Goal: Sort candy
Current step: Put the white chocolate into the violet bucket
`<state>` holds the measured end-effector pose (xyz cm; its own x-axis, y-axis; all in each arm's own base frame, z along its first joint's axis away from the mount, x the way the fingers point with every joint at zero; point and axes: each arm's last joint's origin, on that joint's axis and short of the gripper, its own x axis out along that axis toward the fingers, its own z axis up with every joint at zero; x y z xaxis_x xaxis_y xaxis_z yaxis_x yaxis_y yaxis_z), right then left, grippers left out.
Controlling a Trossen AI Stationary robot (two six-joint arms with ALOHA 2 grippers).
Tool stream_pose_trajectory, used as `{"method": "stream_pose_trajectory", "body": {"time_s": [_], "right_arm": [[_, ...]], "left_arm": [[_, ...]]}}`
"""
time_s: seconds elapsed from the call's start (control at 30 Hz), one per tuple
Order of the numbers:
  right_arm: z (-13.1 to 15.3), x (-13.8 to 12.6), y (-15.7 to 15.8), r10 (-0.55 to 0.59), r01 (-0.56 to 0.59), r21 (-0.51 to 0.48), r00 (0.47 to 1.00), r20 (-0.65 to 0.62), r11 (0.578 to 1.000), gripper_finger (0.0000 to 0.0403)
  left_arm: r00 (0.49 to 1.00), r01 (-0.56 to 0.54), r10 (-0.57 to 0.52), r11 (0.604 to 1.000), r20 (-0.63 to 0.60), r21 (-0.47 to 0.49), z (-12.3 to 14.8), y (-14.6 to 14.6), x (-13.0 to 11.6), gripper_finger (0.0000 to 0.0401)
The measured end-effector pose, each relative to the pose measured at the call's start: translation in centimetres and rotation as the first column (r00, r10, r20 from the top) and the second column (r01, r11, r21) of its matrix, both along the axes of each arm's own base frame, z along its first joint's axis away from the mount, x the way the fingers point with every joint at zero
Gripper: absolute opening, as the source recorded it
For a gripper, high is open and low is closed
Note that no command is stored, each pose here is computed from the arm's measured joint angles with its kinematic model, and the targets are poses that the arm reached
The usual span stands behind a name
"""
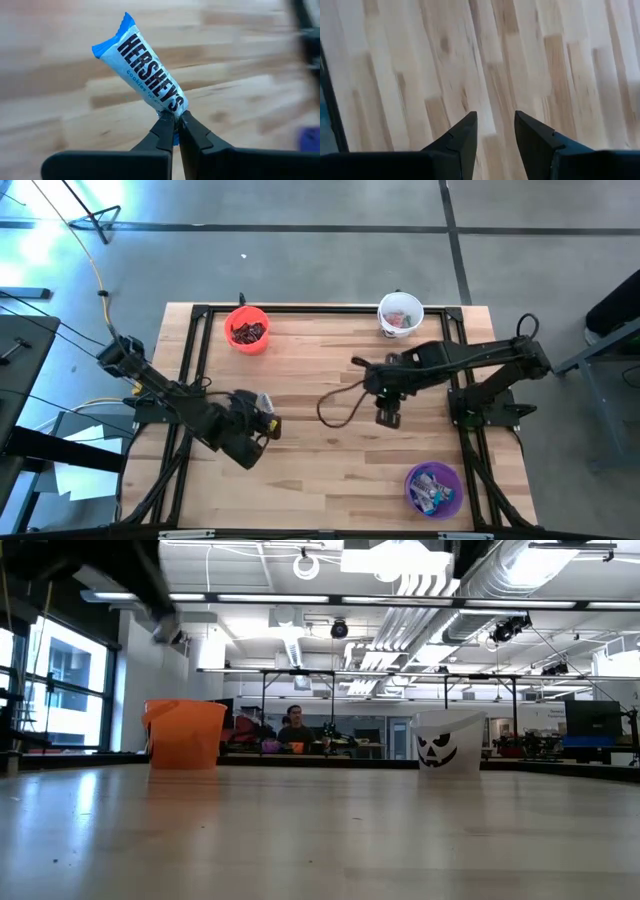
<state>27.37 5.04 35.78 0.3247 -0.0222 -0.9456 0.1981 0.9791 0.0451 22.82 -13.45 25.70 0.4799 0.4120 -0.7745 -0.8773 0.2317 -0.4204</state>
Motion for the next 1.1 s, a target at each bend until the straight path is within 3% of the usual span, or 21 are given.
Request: {"method": "stream_pose_trajectory", "body": {"time_s": [0.2, 0.47, 0.77, 1.1], "right_arm": [[0.7, 1.9, -1.5, -0.085, 0.073, 0.077, 0.980, 0.181, 0.994, 0.0124], [2.6, 4.5, -3.0, -0.189, 0.102, 0.209, 0.870, 0.455, 0.973, 0.0124], [4.5, 6.7, -3.8, -0.219, 0.061, 0.248, 0.701, 0.679, 0.967, 0.0124], [4.5, 9.6, -3.7, -0.246, 0.019, 0.286, 0.562, 0.789, 0.958, 0.0124]], "left_arm": [[0.980, 0.180, -0.188, 0.976, 0.058, 0.126, 4.7, 0.2, 0.0, 0.0001], [0.939, 0.312, -0.339, 0.913, 0.063, 0.261, 8.8, 1.1, -1.0, 0.0000], [0.916, 0.345, -0.397, 0.846, 0.048, 0.407, 11.3, 1.6, -1.3, 0.0000], [0.918, 0.308, -0.389, 0.822, 0.077, 0.480, 12.2, 2.7, 0.0, 0.0000]]}}
